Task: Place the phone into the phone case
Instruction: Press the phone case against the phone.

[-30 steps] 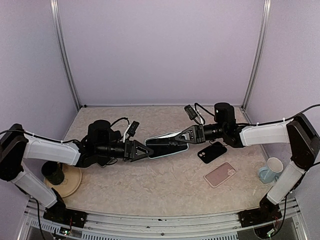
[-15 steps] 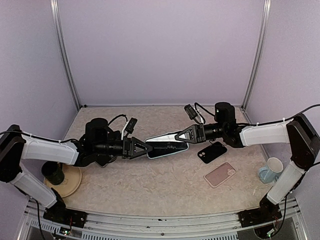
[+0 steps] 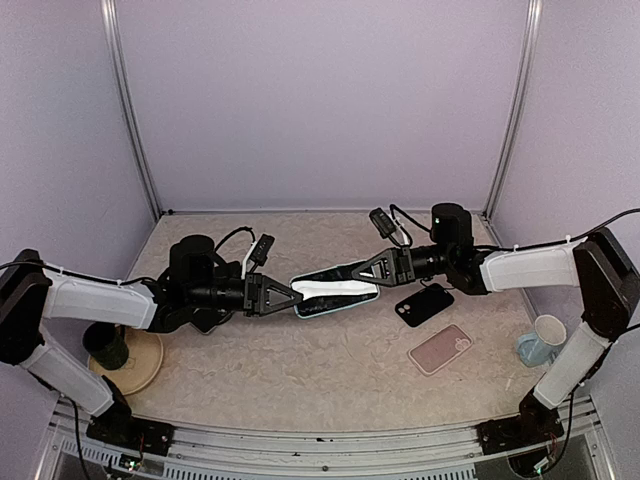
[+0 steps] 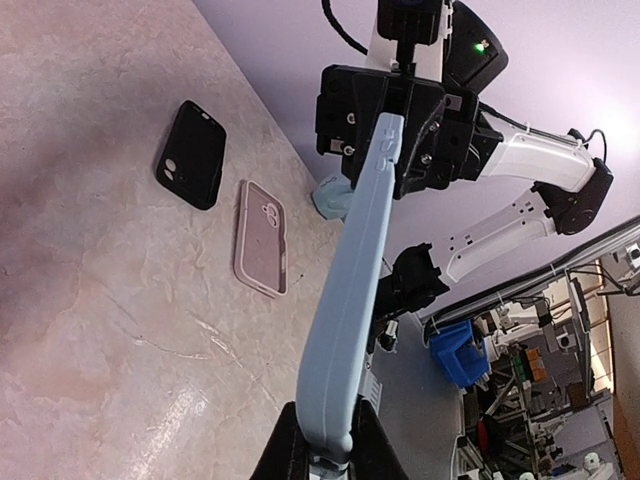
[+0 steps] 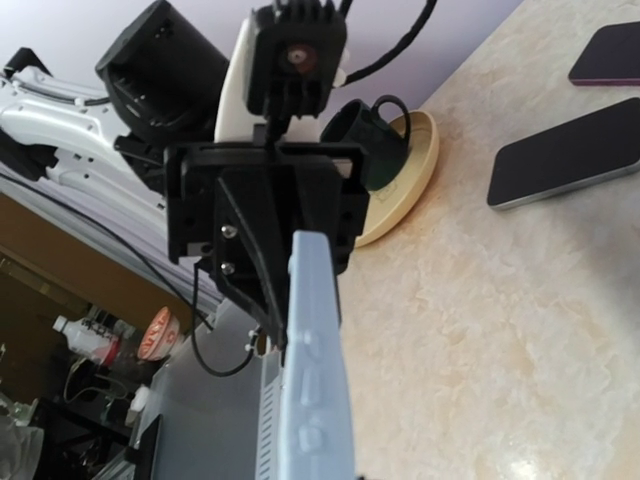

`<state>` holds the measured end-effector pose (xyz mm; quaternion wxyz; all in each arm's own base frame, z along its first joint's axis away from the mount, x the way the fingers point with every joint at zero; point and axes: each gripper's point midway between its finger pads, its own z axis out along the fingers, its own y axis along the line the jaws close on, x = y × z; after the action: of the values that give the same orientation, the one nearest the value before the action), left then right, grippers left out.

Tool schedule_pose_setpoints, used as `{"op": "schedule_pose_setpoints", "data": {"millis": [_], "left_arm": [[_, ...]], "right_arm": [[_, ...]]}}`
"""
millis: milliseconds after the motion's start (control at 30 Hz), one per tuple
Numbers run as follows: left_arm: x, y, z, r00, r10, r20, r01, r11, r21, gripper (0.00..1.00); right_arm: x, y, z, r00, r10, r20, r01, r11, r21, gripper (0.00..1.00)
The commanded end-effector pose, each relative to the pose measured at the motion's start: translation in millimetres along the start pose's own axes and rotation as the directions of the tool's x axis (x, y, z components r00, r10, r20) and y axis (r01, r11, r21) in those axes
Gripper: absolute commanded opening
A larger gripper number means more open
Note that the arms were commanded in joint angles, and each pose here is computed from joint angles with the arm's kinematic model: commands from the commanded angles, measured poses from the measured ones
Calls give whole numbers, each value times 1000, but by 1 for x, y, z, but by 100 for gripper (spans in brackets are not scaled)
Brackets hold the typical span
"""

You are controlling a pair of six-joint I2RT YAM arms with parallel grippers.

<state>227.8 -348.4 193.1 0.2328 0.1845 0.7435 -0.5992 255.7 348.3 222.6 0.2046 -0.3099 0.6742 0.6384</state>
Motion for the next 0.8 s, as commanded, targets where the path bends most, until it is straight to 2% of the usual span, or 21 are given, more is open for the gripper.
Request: {"op": "schedule_pose_setpoints", "data": {"millis": [0, 100, 200, 267, 767], "left_arm": [[-12, -15, -4, 999, 35, 33, -36, 998, 42, 7], [-12, -15, -5, 999, 32, 37, -34, 998, 44, 11], [-12, -15, -2, 999, 24, 37, -26, 999, 48, 25], [-12, -14, -1, 999, 23, 38, -25, 999, 48, 39], [-18, -6, -9, 995, 65, 69, -63, 997, -38, 74]], "right_arm": [[-1, 8, 2, 999, -47, -6, 46, 998, -38, 0], [-1, 7, 3, 999, -38, -4, 38, 999, -33, 0], [-1, 4, 3, 1000, -31, -2, 30, 999, -25, 0], [-2, 3, 3, 1000, -27, 1, 27, 999, -17, 0], [0, 2, 2, 1000, -8, 4, 8, 1000, -5, 0]]}}
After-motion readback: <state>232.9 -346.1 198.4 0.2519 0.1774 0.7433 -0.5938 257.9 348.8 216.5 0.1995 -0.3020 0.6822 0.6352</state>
